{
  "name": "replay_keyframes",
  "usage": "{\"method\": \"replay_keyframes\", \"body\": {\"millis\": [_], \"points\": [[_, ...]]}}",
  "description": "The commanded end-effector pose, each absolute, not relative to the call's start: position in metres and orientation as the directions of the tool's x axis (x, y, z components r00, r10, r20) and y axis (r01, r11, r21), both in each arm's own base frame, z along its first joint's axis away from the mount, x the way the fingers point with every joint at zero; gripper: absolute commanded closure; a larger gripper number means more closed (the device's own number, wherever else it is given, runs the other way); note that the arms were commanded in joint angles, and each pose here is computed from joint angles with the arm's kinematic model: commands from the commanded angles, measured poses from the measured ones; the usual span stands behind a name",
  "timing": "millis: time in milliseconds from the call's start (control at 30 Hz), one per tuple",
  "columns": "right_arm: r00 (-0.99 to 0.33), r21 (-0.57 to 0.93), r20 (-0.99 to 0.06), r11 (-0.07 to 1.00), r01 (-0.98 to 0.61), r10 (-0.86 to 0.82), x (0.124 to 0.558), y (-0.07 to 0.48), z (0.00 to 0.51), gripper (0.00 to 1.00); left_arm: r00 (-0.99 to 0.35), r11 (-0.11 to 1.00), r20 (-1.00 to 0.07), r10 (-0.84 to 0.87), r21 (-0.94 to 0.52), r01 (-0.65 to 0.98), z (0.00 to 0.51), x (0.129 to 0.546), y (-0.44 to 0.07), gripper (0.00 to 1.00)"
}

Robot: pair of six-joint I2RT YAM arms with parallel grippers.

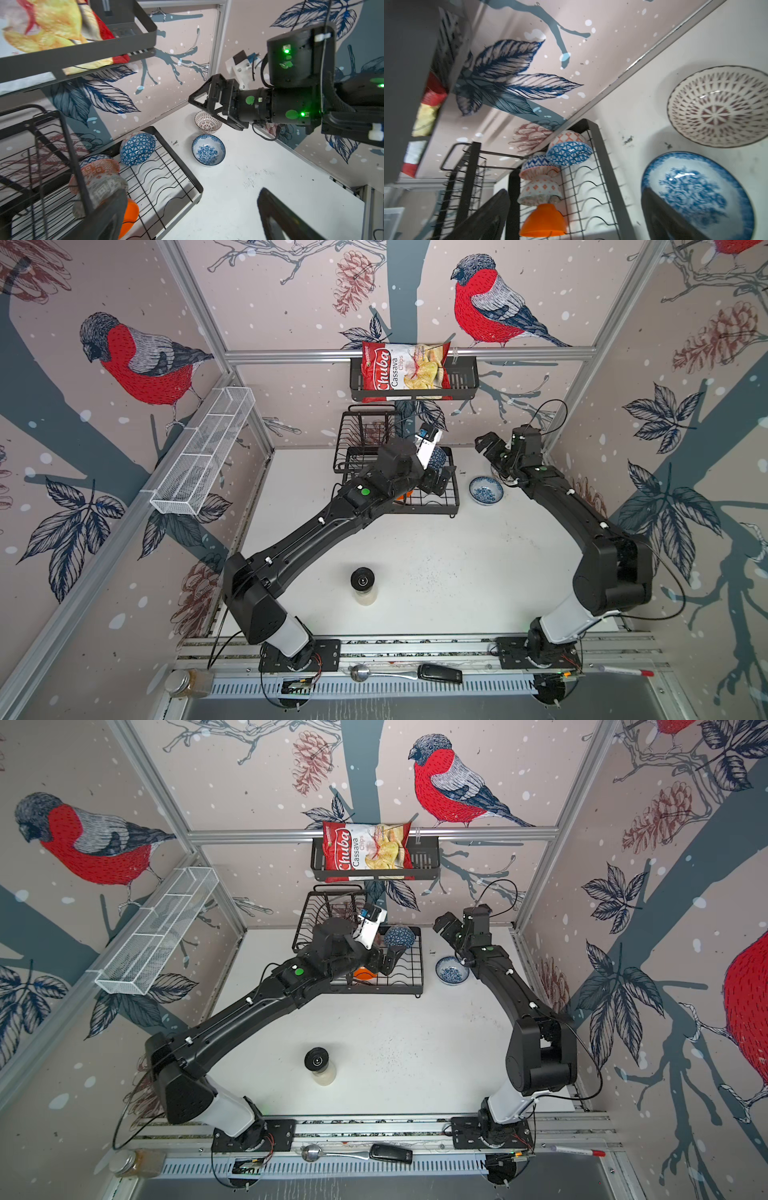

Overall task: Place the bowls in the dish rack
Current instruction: 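Withdraw the right gripper and move it toward the blue floral bowl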

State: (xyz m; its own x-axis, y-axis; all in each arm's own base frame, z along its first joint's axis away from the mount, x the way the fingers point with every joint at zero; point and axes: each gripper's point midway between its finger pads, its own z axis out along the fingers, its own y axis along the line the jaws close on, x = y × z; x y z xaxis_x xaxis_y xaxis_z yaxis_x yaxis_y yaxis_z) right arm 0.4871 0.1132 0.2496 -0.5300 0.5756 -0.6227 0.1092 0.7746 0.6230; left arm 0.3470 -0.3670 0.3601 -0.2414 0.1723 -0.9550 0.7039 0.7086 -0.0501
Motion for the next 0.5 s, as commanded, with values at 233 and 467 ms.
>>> {"method": "replay_keyframes", "body": {"millis": [233, 467], "points": [[-0.57, 0.431, -0.707, 0.894, 0.125, 0.42, 0.466, 0.084, 0.21, 0.0, -0.26, 0.664, -0.929, 0.262, -0.022, 0.747, 0.301, 0.338, -0.405, 0.02], [-0.611, 0.448, -0.651, 0.878, 0.167, 0.449, 0.454, 0.086, 0.174, 0.05, -0.324, 0.644, -0.902, 0.285, -0.07, 0.762, 0.258, 0.333, -0.415, 0.02]]}}
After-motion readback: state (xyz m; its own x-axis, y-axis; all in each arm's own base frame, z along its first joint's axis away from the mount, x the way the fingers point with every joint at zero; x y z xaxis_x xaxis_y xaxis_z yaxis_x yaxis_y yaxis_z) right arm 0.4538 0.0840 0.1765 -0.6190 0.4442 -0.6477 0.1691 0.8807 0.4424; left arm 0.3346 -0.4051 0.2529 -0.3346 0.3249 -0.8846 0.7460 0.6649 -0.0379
